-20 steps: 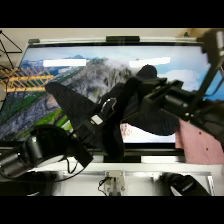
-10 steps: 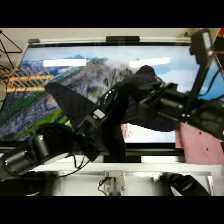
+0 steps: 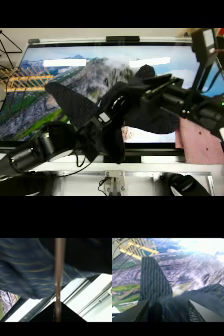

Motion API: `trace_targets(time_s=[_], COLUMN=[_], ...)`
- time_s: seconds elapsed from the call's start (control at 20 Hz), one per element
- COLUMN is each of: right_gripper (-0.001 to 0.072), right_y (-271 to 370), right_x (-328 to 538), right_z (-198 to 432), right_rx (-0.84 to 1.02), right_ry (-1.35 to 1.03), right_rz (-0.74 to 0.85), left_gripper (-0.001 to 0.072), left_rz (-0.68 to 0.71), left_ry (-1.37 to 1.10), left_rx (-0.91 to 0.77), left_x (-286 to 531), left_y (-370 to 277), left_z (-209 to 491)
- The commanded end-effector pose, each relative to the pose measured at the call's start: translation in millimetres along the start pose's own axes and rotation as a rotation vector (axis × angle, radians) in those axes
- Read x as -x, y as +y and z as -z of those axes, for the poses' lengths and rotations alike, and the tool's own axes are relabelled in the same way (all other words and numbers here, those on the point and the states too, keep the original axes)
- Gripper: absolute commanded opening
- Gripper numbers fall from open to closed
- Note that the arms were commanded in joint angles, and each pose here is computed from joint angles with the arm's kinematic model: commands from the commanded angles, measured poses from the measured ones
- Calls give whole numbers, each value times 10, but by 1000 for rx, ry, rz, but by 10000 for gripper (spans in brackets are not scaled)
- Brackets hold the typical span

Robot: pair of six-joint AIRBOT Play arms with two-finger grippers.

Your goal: Fold the shirts.

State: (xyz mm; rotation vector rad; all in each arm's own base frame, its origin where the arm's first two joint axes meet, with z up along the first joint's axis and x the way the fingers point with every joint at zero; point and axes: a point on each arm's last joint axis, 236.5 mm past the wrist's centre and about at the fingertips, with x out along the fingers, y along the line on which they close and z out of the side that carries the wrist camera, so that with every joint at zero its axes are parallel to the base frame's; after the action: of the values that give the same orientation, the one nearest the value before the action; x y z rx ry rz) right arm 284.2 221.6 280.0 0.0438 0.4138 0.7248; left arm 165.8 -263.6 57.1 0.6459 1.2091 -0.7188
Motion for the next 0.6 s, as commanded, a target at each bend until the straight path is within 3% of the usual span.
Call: trace_targets(time_s=[0.0,0.15,0.3,0.4,0.55], right_gripper=[594,594,594,594,594], right_y=[-100,-798,-1525,-1844,-2098], right_x=[192,839,1260,1106,552], right_z=[-100,-481,-223,311,1180], right_rx=[158,289,219,178,28], right_ry=[-32,-125,13,239,500], right_rz=[66,445,795,865,719], left_gripper=[37,37,37,37,38], left_rz=[3,1,0,-3,-7], left_ry=[-43,-42,-35,-15,8], left_rx=[91,123,163,162,155], left_x=[0,-4,-30,-107,-226], left_y=[38,58,62,51,32], left_z=[-111,-110,-111,-113,-132])
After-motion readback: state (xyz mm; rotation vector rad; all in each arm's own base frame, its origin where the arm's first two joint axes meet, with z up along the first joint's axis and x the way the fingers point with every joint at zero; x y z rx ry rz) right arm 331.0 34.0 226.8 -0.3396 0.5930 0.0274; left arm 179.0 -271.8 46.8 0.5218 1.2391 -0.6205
